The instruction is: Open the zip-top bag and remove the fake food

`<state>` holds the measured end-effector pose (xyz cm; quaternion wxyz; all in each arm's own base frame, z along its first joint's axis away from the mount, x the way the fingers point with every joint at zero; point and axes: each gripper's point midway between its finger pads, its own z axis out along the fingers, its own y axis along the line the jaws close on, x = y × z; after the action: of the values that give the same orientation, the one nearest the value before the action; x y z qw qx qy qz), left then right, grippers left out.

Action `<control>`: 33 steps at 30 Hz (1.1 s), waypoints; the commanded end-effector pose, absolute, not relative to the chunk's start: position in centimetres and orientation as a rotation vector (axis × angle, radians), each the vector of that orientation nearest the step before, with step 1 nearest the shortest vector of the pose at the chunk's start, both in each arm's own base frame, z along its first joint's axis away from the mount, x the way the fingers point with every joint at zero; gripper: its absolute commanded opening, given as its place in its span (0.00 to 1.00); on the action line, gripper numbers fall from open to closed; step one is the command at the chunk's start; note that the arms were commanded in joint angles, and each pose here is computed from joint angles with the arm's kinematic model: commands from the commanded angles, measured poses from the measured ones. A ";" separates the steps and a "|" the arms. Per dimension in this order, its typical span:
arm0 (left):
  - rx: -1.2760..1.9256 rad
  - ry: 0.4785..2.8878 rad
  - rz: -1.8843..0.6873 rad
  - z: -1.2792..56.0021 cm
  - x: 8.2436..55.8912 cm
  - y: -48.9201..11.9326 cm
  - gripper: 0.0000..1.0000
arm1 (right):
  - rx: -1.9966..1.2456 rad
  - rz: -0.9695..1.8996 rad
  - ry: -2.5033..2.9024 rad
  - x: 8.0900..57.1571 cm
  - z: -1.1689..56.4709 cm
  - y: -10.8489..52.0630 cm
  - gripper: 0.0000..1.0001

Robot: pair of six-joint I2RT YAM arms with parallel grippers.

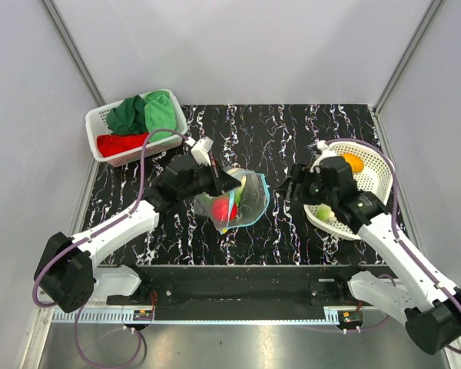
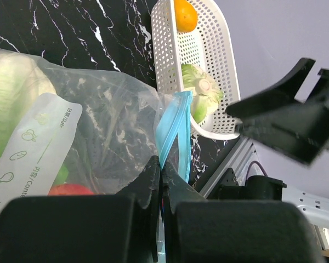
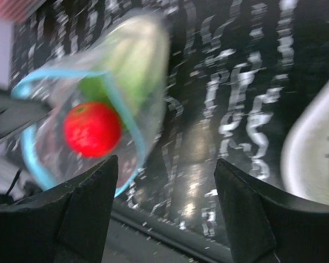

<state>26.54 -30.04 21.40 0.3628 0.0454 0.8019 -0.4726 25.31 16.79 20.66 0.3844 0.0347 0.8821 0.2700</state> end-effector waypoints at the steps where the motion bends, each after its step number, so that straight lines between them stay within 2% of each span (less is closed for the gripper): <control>1: 0.155 1.950 -1.292 25.0 26.9 -30.8 0.00 | 0.003 0.886 2.180 24.0 23.4 21.6 0.76; 7: 0.157 1.953 -1.289 25.3 26.9 -30.8 0.00 | -0.174 1.042 2.146 22.8 23.4 26.7 0.58; 10: 0.157 1.949 -1.283 25.4 26.8 -30.7 0.00 | -0.243 1.105 2.159 22.9 22.0 28.9 0.56; 19: 0.131 1.961 -1.289 25.1 26.8 -30.6 0.00 | -0.313 1.233 2.165 24.7 17.7 33.1 0.67; 28: 0.116 1.973 -1.303 24.5 26.9 -31.1 0.00 | -0.305 1.341 2.204 24.1 13.0 34.7 0.89; 33: 0.106 1.988 -1.318 23.4 26.7 -31.2 0.00 | -0.279 1.307 2.278 23.7 9.8 34.4 0.93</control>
<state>26.77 -30.11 20.98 0.3525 0.0304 0.8068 -0.4733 24.01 33.65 10.82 0.2515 -0.1026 0.8406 0.4686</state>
